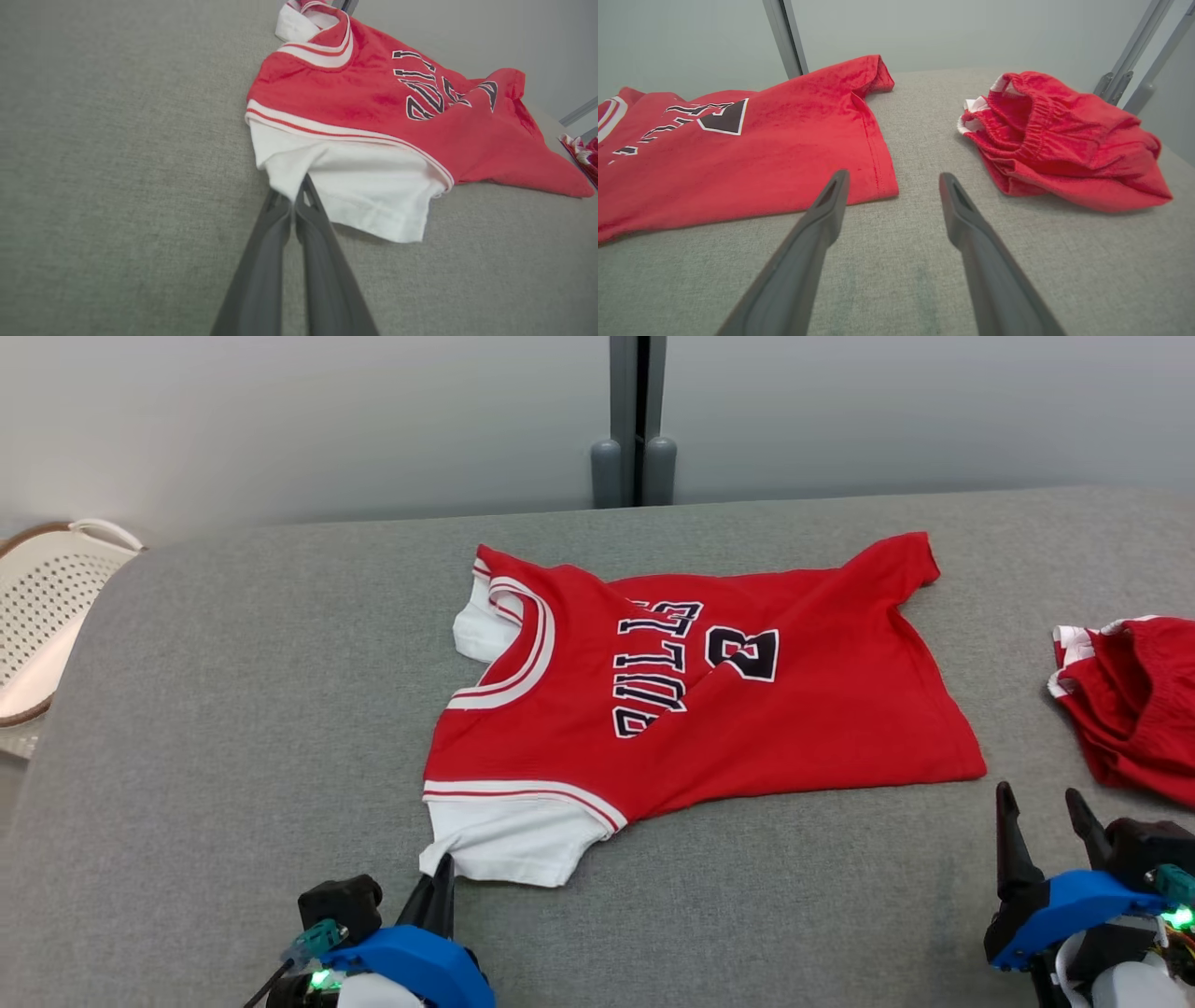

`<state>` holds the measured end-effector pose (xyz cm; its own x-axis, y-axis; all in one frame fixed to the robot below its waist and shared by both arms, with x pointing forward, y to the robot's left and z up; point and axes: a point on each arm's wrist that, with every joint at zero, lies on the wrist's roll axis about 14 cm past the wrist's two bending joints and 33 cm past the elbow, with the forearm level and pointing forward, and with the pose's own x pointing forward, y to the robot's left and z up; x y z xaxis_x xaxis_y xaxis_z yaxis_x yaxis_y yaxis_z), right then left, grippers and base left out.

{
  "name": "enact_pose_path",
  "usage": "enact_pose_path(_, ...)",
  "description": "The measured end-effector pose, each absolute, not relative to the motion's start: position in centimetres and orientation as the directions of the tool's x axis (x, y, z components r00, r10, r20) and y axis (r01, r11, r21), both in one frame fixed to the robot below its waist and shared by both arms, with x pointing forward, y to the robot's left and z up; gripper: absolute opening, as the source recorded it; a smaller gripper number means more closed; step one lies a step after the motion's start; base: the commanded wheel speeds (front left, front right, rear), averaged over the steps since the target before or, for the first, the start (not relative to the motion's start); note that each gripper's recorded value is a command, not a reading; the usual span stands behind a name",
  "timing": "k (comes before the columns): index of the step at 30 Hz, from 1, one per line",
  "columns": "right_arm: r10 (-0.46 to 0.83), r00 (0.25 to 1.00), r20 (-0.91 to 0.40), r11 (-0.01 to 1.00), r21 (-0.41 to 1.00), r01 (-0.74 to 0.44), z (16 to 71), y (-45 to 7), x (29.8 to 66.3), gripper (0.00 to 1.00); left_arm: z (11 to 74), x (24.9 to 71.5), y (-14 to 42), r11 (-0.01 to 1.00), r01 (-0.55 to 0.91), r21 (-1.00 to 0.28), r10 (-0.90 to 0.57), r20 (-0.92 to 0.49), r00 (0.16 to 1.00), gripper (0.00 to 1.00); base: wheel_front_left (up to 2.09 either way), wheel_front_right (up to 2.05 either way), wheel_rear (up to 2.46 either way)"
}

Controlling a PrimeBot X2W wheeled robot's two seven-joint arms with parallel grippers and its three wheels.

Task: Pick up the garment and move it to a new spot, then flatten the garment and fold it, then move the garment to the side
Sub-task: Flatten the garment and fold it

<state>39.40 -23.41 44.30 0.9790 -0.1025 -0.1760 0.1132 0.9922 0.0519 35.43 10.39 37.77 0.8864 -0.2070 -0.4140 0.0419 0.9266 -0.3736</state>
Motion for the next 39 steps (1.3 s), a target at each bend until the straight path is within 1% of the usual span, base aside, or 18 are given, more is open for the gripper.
enact_pose_path(7,-0.124,0.948,-0.294,0.991,0.006,0.131,42.3,-23.7,42.4,1.00,40.0,36.3,12.4,0.932,0.016,-0.362,-0.148,-0.340,0.929,0.00,0.00,0.00,0.00)
enact_pose_path(11,-0.120,0.913,-0.390,0.992,-0.023,0.120,40.1,-23.2,43.4,1.00,40.4,36.4,13.1,0.932,-0.002,-0.364,-0.126,-0.329,0.936,0.00,0.00,0.00,0.00)
enact_pose_path(14,-0.092,0.879,-0.467,0.995,-0.022,0.092,38.1,-21.9,43.9,1.00,40.3,36.3,13.8,0.933,-0.023,-0.360,-0.105,-0.333,0.937,0.00,0.00,0.00,0.00)
enact_pose_path(18,-0.073,0.857,-0.510,0.997,-0.017,0.075,36.9,-21.1,44.0,1.00,40.3,36.3,14.2,0.934,-0.034,-0.355,-0.093,-0.335,0.938,0.00,0.00,0.00,0.00)
enact_pose_path(19,-0.067,0.849,-0.524,0.997,-0.013,0.071,36.5,-20.9,43.8,0.87,40.3,36.3,14.2,0.934,-0.034,-0.354,-0.093,-0.334,0.938,0.00,0.00,0.00,0.00)
enact_pose_path(20,-0.062,0.844,-0.532,0.998,-0.006,0.069,36.4,-20.7,43.8,0.52,40.3,36.3,14.2,0.935,-0.033,-0.354,-0.093,-0.333,0.938,0.00,0.00,0.00,0.00)
enact_pose_path(22,-0.049,0.838,-0.543,0.998,0.007,0.063,36.2,-20.3,43.8,0.31,40.4,36.3,14.1,0.935,-0.033,-0.354,-0.093,-0.332,0.939,0.00,0.00,0.00,0.00)
enact_pose_path(23,-0.043,0.838,-0.544,0.998,0.015,0.061,36.2,-20.1,43.8,0.13,40.4,36.3,14.1,0.935,-0.030,-0.354,-0.095,-0.330,0.939,0.00,0.00,0.00,0.00)
enact_pose_path(24,-0.039,0.843,-0.536,0.998,0.025,0.061,36.3,-19.9,43.9,0.00,40.5,36.3,14.0,0.935,-0.027,-0.354,-0.097,-0.327,0.940,0.00,0.00,0.00,0.00)
enact_pose_path(29,-0.022,0.868,-0.496,0.997,0.051,0.055,36.9,-19.3,43.7,0.00,41.1,36.6,13.3,0.935,0.000,-0.356,-0.115,-0.303,0.946,0.00,0.00,0.00,0.00)
enact_pose_path(33,-0.016,0.912,-0.410,0.996,0.075,0.051,39.2,-19.1,44.7,0.00,42.3,37.1,12.9,0.934,0.032,-0.356,-0.132,-0.261,0.956,0.00,0.00,0.00,0.00)
enact_pose_path(36,-0.011,0.940,-0.341,0.993,0.110,0.051,41.3,-18.8,45.5,0.00,44.1,37.8,12.5,0.928,0.062,-0.367,-0.144,-0.201,0.969,0.00,0.00,0.00,0.00)
enact_pose_path(39,-0.002,0.966,-0.258,0.990,0.136,0.038,44.0,-18.5,46.1,0.00,47.0,38.7,12.1,0.915,0.101,-0.392,-0.155,-0.109,0.982,0.00,0.00,0.00,0.00)
